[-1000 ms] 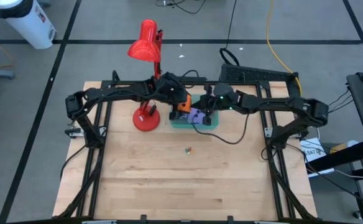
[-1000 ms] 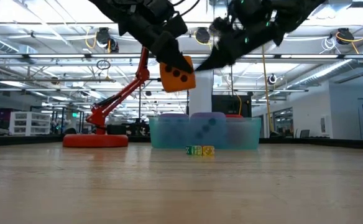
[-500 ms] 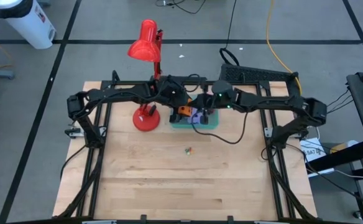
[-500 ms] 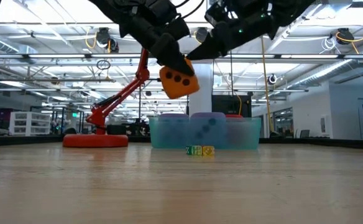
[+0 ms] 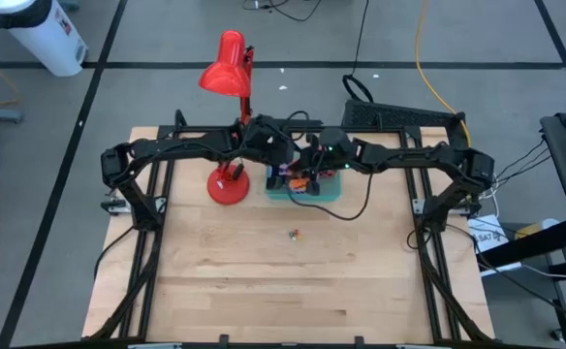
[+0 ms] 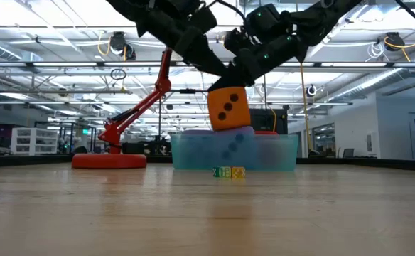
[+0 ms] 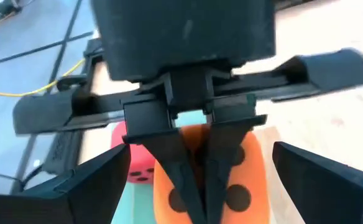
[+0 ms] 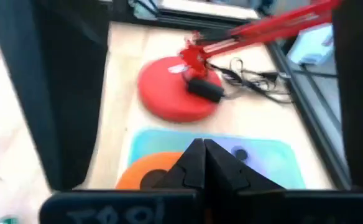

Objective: Pick & Place Dice
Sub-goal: Put the large orange die into the blue bin

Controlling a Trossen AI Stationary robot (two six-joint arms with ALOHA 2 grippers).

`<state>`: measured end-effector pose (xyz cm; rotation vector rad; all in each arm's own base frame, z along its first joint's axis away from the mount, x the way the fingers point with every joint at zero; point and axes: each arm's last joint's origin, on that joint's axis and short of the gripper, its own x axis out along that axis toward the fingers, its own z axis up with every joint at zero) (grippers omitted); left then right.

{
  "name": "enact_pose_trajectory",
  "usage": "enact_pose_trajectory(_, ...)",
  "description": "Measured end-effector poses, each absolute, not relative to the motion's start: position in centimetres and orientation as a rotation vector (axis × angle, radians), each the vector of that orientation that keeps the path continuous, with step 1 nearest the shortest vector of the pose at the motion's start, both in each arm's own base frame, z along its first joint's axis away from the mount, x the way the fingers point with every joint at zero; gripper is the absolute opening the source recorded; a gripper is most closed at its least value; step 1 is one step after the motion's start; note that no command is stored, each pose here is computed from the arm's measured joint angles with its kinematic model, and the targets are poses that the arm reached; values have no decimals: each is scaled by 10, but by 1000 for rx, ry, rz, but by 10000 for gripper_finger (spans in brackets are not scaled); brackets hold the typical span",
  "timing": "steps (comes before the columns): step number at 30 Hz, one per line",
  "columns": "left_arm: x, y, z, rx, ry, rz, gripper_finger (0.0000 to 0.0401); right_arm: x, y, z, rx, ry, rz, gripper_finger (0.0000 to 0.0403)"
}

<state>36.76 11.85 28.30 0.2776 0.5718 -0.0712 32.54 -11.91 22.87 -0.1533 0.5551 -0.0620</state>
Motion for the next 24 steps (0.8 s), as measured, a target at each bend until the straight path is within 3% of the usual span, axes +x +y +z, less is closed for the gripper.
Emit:
enact_pose_trajectory(12,357,127,285,247,649,-11,399,320,-126,236,-164,519,-94,0)
enact_pose_trajectory(24,272,77,366,173,666,75,370,318,-125,241,-170,512,-98,0)
